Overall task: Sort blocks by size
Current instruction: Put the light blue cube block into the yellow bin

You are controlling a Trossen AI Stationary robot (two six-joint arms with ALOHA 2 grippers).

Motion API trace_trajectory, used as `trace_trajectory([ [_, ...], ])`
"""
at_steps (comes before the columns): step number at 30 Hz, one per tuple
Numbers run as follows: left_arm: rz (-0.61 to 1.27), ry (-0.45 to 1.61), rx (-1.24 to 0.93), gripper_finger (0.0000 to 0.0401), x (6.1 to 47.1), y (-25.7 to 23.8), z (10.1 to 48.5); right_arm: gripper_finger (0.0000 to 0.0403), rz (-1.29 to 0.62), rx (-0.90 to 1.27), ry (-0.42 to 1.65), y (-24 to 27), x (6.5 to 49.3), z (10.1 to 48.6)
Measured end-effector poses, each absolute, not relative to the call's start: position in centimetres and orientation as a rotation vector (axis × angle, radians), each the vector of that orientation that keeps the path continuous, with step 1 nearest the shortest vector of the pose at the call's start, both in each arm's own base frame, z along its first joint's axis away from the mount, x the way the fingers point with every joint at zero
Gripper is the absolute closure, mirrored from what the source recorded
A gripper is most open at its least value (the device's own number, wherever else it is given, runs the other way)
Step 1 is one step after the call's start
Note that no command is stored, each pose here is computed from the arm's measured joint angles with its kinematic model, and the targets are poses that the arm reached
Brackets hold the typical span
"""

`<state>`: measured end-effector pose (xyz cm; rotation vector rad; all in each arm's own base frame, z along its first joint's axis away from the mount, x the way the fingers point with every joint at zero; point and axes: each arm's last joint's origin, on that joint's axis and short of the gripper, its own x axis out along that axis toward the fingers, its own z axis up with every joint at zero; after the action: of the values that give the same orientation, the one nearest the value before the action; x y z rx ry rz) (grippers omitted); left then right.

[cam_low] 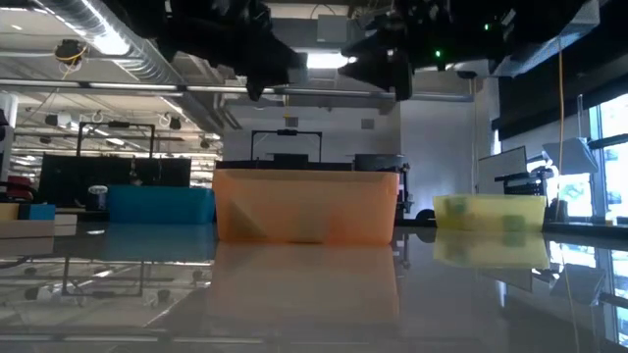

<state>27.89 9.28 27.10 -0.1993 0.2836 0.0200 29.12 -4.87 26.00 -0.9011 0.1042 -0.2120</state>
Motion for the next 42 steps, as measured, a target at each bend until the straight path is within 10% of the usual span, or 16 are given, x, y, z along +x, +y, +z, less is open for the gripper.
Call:
trace_trajectory([
  [27, -0.038, 0.198, -0.333, 0.0262, 29.7, 9.7, 26.3, 0.0127, -0.097, -0.967, 0.118, -5.1, 34.5, 25.4],
  [42, -0.02, 0.22, -0.38, 0.0262, 29.5, 10.0, 26.0, 0.027, -0.076, -1.025, 0.12, -4.5, 34.6, 25.3],
])
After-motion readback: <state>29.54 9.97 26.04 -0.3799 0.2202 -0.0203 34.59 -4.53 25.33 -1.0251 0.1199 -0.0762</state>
